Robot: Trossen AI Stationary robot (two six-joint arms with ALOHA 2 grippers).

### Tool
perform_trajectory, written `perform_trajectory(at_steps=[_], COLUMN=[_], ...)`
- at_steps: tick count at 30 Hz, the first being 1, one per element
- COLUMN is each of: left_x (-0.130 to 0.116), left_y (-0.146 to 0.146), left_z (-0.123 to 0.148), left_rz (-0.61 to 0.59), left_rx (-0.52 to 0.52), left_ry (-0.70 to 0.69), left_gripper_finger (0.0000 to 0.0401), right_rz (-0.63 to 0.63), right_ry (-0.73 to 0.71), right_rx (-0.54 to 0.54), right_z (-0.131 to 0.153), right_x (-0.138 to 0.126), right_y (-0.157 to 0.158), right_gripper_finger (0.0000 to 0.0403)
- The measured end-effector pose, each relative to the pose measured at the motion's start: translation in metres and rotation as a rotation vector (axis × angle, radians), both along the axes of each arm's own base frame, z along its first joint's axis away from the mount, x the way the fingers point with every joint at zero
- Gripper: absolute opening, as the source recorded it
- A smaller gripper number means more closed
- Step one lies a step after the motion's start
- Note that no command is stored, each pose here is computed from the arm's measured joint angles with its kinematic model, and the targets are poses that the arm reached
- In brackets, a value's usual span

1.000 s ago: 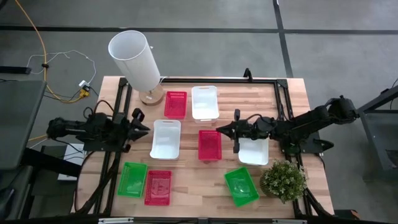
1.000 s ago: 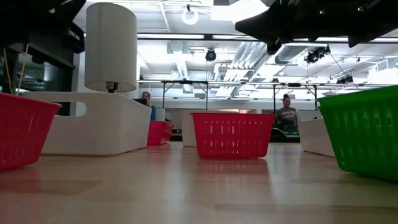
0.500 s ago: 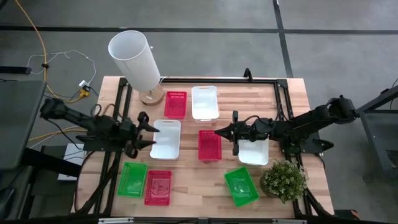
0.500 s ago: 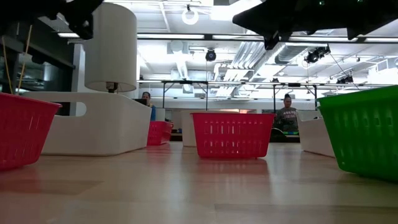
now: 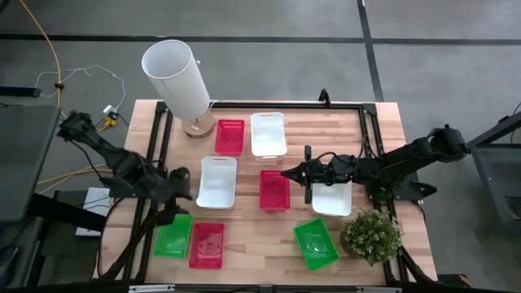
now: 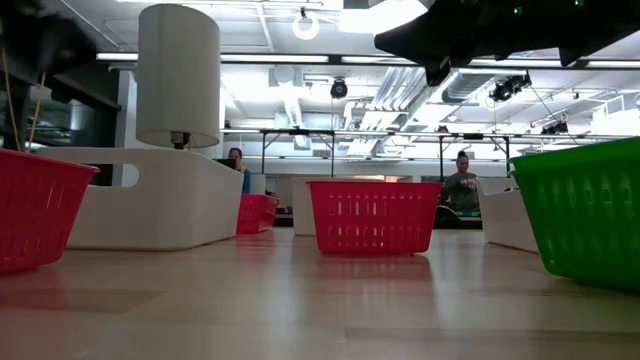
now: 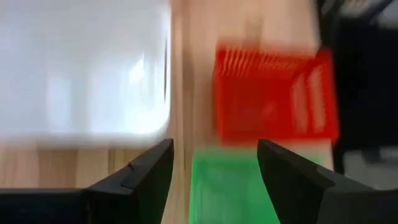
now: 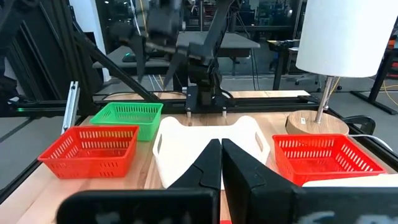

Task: Stack baskets by color
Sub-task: Stack the left green bin on top of the stacked green bins

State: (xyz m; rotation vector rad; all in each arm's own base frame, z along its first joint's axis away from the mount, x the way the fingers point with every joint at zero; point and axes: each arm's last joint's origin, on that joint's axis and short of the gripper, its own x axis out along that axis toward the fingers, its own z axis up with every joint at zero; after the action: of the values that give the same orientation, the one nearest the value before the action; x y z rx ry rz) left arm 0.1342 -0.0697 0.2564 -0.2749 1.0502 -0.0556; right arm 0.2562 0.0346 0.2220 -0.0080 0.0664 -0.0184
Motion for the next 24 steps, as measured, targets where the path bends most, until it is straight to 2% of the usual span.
perform_trajectory(at_steps=[2, 6, 18, 24], left_x=[-0.003, -0.004, 0.012, 0.019], left_y=[-0.006, -0.019, -0.051, -0.056], left_z=[-0.008, -0.024, -0.065, -0.083], left_rz=[0.008, -0.015, -0.131, -0.138], left_rx=[0.007, 0.089, 0.283, 0.351], left_ry=[0.111, 0.271, 0.431, 0.511], left_gripper_finger=[0.0218, 0.0218, 0.0218, 0.0218], right_rz=[0.0, 0.0, 0.0, 0.0], right_ry=[0.0, 0.0, 0.015, 0.015], right_rx=[-0.001, -0.002, -0.003, -0.003], right_z=[0.0, 0.0, -0.001, -0.001], right_x=[0.0, 0.0, 0.0, 0.0], right_y=[0.0, 0.0, 0.0, 0.0], right_gripper_finger=[0.0, 0.0, 0.0, 0.0])
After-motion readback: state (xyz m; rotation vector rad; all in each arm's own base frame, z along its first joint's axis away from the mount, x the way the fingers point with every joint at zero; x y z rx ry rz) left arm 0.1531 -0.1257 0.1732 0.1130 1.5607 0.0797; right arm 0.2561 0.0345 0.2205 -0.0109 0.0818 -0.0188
